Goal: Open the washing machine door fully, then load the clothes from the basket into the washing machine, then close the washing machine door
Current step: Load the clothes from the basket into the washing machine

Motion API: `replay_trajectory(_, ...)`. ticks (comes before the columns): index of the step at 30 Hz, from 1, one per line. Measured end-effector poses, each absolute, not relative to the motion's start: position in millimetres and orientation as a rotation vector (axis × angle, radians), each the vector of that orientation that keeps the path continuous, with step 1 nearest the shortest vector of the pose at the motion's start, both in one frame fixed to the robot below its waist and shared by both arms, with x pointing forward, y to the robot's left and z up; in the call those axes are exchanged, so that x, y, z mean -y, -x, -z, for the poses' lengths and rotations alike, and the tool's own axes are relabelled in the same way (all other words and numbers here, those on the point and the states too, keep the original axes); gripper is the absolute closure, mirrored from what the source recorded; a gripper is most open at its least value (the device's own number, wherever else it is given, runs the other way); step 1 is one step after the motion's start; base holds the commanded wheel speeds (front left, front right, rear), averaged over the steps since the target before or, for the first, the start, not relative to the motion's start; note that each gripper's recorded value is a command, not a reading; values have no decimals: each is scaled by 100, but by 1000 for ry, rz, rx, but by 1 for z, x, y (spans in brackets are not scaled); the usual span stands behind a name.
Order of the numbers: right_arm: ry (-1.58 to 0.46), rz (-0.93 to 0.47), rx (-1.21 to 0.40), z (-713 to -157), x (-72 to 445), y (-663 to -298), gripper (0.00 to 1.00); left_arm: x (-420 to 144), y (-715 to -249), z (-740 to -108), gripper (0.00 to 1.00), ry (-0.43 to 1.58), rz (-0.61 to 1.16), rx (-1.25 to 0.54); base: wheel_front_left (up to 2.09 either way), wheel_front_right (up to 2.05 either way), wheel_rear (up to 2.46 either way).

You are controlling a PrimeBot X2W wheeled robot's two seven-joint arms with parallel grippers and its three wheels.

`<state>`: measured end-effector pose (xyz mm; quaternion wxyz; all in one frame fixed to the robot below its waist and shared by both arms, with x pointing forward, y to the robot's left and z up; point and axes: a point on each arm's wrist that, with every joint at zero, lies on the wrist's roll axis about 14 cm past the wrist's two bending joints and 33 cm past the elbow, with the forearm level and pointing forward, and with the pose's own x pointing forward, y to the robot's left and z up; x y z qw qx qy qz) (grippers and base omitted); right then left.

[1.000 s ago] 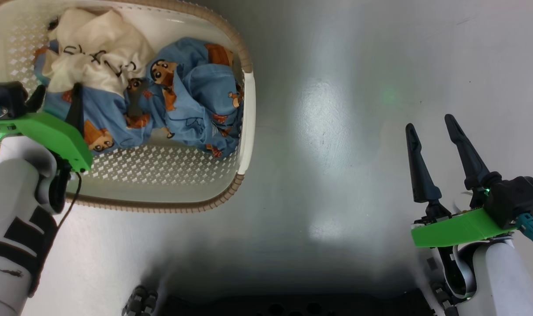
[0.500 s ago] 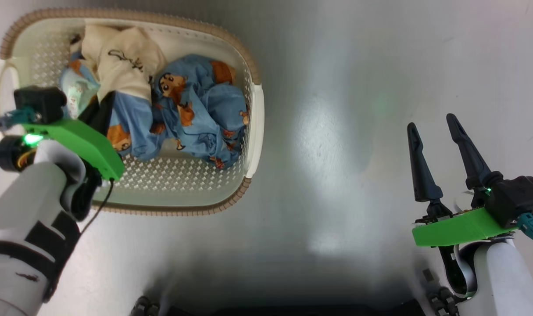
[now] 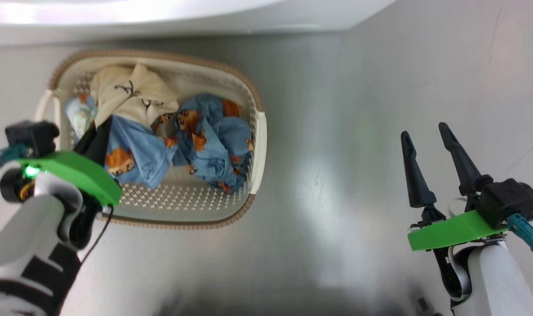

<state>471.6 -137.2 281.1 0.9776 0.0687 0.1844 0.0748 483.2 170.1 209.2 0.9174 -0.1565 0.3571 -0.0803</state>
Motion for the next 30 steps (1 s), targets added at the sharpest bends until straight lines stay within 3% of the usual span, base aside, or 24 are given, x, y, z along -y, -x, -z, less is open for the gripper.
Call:
replay_trajectory(18, -134, -183, -223, -371, 130, -458, 0, -201, -471, -352, 100, 362, 61, -337, 0, 0, 0)
replay_trajectory(30, -130, -194, -126, -426, 129, -429, 0, -211, -433, -444, 100, 337, 31, -86, 0, 0, 0)
